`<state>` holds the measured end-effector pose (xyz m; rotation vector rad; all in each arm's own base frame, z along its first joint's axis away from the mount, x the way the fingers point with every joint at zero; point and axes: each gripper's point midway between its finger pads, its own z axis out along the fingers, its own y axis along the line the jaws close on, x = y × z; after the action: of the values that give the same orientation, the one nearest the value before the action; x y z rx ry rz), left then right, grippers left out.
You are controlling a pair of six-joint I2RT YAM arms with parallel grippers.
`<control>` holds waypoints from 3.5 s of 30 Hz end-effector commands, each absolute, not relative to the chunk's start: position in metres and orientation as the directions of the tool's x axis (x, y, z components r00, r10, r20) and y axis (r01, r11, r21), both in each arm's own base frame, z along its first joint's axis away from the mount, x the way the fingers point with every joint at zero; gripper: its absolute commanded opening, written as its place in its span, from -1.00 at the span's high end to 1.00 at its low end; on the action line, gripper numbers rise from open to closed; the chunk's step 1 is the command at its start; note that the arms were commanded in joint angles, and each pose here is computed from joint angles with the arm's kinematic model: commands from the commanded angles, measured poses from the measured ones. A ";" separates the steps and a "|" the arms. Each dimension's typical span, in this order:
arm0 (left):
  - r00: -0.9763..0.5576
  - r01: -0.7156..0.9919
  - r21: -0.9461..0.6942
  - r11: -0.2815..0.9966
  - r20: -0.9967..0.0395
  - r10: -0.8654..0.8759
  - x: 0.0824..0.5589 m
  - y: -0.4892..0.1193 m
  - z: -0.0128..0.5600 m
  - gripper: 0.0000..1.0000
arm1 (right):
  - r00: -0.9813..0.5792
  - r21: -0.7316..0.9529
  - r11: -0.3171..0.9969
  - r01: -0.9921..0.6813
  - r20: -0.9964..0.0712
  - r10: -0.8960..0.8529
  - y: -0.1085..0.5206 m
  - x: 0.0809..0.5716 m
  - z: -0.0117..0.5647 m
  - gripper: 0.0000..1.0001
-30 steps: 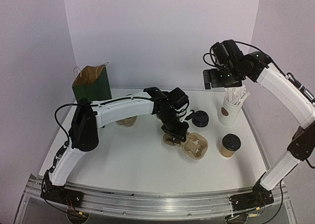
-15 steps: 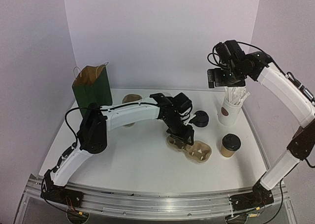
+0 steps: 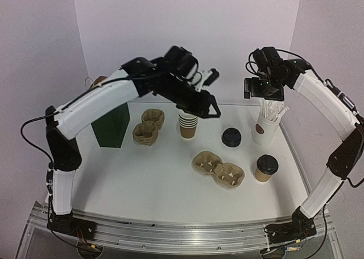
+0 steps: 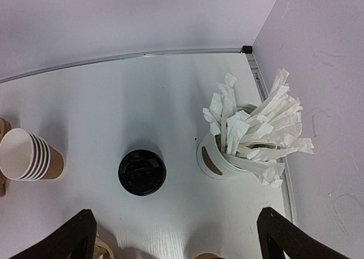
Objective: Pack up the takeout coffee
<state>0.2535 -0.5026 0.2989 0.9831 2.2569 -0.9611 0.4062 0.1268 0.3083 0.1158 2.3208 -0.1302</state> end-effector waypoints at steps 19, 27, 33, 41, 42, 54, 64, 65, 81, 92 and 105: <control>-0.455 -0.098 -0.104 0.990 -0.880 -0.137 0.419 -0.168 0.424 -0.86 | -0.716 0.141 0.989 0.045 -0.686 0.130 0.186 0.447 0.286 -0.95; -0.605 -0.036 0.046 0.998 -0.796 0.015 0.437 -0.162 0.360 -0.97 | -0.712 0.131 0.991 0.027 -0.694 0.111 0.190 0.454 0.287 -0.95; -0.692 -0.033 0.094 0.995 -0.720 0.045 0.454 -0.153 0.310 -0.93 | -0.712 0.128 0.992 0.007 -0.696 0.095 0.195 0.461 0.287 -0.95; -0.748 -0.020 0.014 1.000 -0.663 -0.005 0.470 -0.138 0.269 -0.75 | -0.710 0.112 0.994 0.000 -0.700 0.079 0.196 0.464 0.286 -0.95; -0.753 -0.017 0.014 1.000 -0.658 -0.004 0.471 -0.138 0.266 -0.70 | -0.709 0.111 0.994 -0.001 -0.701 0.078 0.196 0.465 0.286 -0.95; -0.760 -0.075 0.034 0.997 -0.649 -0.035 0.461 -0.126 0.276 0.88 | -0.710 0.109 0.994 -0.008 -0.700 0.071 0.199 0.469 0.285 -0.95; -0.769 0.003 -0.038 0.999 -0.638 -0.022 0.372 -0.149 0.332 1.00 | -0.730 0.138 0.990 -0.027 -0.680 0.075 0.211 0.476 0.274 -0.95; -0.773 0.024 -0.044 0.999 -0.635 -0.010 0.359 -0.157 0.336 1.00 | -0.732 0.141 0.990 -0.029 -0.677 0.075 0.212 0.477 0.273 -0.95; -0.854 0.199 -0.214 0.956 -0.517 0.062 0.242 -0.198 0.320 1.00 | -0.760 0.184 0.981 -0.053 -0.645 0.080 0.230 0.488 0.256 -0.95; -0.812 0.403 -0.194 0.894 -0.526 0.252 0.228 -0.285 0.280 1.00 | -0.772 0.178 0.984 0.023 -0.622 0.131 0.211 0.468 0.250 -0.94; -0.784 0.497 -0.213 0.842 -0.525 0.330 0.235 -0.355 0.261 1.00 | -0.891 0.242 0.970 0.022 -0.435 0.129 0.199 0.386 0.229 -0.89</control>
<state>0.2311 -0.3324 0.2423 0.5999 2.5942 -0.3708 0.4277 0.2026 0.2174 0.0480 2.5822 0.2148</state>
